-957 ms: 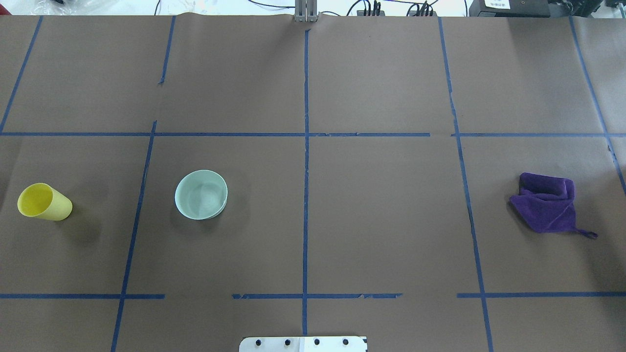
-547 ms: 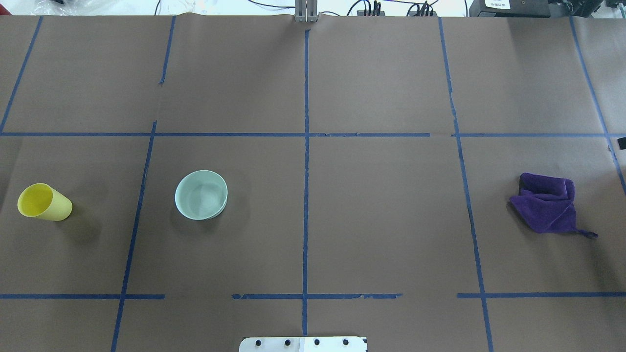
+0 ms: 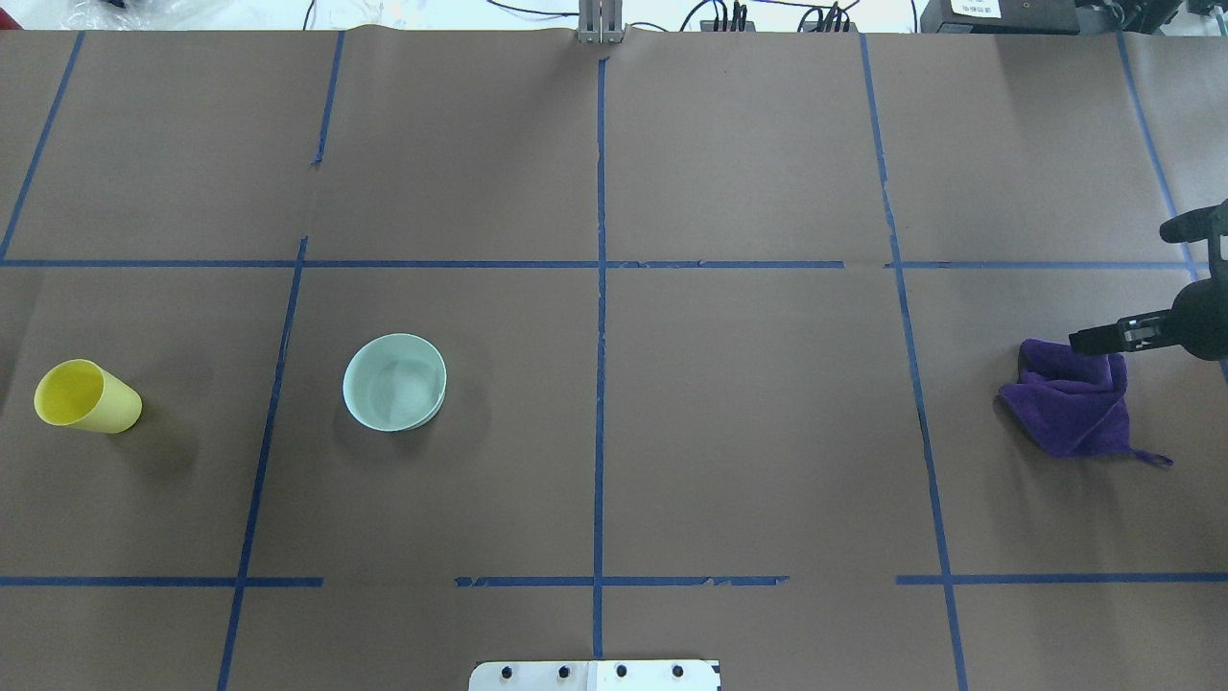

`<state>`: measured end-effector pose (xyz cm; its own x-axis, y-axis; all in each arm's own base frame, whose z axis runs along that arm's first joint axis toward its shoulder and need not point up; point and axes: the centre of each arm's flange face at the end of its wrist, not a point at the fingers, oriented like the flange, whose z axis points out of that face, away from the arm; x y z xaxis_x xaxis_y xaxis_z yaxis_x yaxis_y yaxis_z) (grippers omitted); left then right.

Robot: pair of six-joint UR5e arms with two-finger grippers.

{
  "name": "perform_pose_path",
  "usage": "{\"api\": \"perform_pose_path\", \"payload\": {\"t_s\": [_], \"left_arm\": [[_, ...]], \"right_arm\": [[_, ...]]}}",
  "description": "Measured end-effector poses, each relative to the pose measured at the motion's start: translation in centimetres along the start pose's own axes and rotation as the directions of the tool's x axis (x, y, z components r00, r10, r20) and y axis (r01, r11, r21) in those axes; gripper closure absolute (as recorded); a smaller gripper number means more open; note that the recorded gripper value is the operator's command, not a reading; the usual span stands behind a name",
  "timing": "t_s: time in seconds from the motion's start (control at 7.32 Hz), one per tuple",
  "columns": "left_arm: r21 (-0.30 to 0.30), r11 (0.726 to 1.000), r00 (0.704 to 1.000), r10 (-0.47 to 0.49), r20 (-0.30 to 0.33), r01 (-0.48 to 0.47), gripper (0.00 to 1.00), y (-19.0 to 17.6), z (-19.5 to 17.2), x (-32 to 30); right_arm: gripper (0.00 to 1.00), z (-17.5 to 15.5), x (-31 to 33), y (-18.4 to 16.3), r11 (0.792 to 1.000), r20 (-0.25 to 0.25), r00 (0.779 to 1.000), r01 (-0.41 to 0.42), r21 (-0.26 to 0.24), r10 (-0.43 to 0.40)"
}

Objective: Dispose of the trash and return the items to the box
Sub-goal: 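Reach the right gripper down and grasp the purple cloth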

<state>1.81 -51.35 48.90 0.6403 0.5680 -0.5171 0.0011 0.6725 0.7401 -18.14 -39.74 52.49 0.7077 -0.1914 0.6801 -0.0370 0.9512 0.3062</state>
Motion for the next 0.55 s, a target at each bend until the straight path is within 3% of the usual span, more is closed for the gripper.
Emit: {"api": "perform_pose_path", "payload": {"t_s": [0.14,0.55], "left_arm": [[0.001,1.0,1.0,0.001,-0.001,-0.001,0.0,0.0,0.0,0.0],[0.007,1.0,1.0,0.007,-0.005,-0.007,0.0,-0.2,-0.2,0.3]], "right_arm": [[1.0,0.8,0.1,1.3,1.0,-0.014,1.0,0.009,-0.026,-0.009],[1.0,-0.1,1.8,2.7,0.997,-0.053,0.997,0.059,-0.049,-0.062]]}}
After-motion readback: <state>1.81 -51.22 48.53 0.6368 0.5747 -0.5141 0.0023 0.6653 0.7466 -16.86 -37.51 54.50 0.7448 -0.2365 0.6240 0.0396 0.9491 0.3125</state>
